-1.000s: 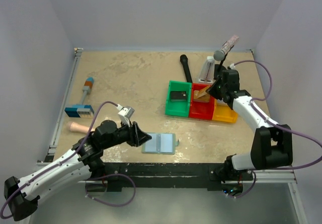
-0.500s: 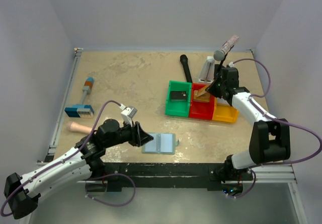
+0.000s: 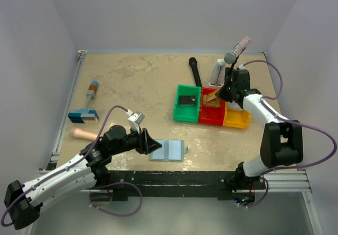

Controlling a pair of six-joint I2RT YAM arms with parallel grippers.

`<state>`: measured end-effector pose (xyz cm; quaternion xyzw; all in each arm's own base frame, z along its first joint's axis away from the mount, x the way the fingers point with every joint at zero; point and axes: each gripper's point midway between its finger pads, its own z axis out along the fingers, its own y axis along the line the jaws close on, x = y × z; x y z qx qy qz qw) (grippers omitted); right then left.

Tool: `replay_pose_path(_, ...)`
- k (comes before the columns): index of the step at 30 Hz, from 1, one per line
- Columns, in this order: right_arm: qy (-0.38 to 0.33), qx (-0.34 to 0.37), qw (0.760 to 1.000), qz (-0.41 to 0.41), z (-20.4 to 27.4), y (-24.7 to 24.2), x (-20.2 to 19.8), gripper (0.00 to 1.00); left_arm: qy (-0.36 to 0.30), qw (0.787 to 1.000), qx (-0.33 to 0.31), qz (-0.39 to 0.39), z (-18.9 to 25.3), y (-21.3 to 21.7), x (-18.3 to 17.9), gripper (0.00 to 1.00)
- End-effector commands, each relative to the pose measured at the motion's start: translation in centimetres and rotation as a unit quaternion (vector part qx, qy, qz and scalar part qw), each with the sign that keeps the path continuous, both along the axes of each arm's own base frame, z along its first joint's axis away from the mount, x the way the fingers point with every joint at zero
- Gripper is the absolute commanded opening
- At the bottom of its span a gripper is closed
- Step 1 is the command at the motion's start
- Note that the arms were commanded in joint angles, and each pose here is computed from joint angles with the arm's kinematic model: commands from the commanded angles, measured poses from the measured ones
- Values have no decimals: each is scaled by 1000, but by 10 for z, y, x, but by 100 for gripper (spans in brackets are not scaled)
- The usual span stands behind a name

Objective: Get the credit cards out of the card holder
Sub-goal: Place the credit card in the storage box.

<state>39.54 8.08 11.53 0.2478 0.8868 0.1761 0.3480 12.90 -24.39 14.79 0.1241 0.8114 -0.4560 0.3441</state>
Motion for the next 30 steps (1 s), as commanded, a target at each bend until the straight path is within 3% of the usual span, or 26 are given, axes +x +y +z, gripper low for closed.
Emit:
replay_pose_path(1,-13,-9,1000,5,11,-3,11,0,-9,1000,-22,-4,10,-6,2,48)
replay_pose_path(9,-3,-12,1000,3,4,-5,10,0,-5,1000,-22,-6,8,-7,2,48)
replay_pose_path(16,-10,-11,1000,0,11,-8,10,11,-4,1000,-21,-7,7,-7,2,48)
replay_pose_path(30,-12,-15,1000,-10,14,-15,9,20,0,1000,-21,-6,5,-7,1,48)
